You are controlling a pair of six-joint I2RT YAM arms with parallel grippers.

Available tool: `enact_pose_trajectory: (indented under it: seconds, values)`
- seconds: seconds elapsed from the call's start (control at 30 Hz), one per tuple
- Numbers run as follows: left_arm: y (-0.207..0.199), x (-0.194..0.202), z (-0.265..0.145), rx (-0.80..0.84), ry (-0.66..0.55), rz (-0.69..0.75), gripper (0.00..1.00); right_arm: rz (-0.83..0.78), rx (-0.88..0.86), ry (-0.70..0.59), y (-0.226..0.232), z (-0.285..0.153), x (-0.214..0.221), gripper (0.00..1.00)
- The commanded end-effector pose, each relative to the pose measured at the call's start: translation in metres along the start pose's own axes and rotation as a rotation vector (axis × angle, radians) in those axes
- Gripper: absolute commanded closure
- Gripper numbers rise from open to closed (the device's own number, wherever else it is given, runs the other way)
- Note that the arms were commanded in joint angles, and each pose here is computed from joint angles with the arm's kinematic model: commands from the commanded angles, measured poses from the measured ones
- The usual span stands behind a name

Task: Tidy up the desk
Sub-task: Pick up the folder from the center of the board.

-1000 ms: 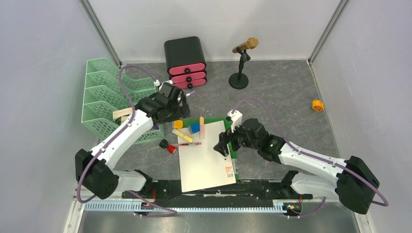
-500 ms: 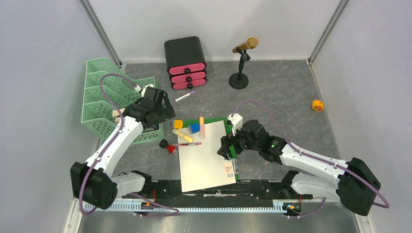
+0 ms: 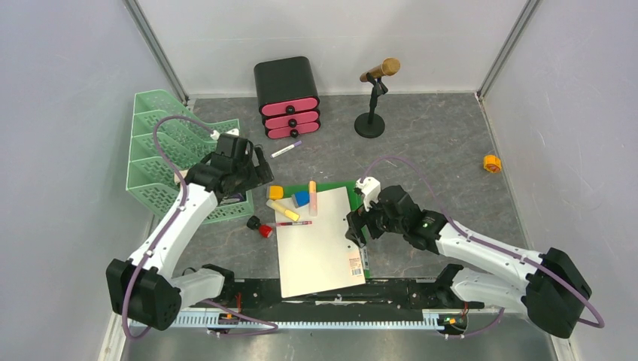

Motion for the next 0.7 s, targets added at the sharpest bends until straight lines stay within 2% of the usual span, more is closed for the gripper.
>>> enact_pose_trajectory:
  seconds: [0.0,0.1,0.27,0.43,0.53,0.67]
  values:
    - [-0.021,-0.01,-0.013,0.232,-0.062,0.046,0.0,-0.008,0.038,-0.069,-0.004,-0.009,-0.021,0.02]
    - [-0.029,-0.006,-0.007,0.277,-0.044,0.028,0.0,0.017,0.045,-0.04,-0.007,-0.008,-0.019,0.02]
    - [-0.037,0.009,0.021,0.234,0.0,0.025,0.0,0.058,0.052,-0.01,-0.014,-0.007,-0.018,0.02]
    - [-0.05,0.021,0.046,0.094,0.036,0.099,0.0,0.092,0.058,-0.017,-0.022,-0.01,-0.017,0.02]
    - [-0.049,0.027,0.055,0.027,0.053,0.092,0.0,0.116,0.059,-0.014,-0.027,-0.011,-0.016,0.02]
    - [-0.048,0.029,0.044,0.001,-0.015,0.096,0.0,0.128,0.052,-0.018,-0.032,-0.012,-0.02,0.02]
Point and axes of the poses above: each gripper's point midway between its finger pads, its own z axis out along the fingers, its own y axis along the line the jaws close on, x = y × z, the point moved 7 cm from there along -z, back along the fingers, and after that the axes turned 7 degrees about z, right-handed, at the moved point
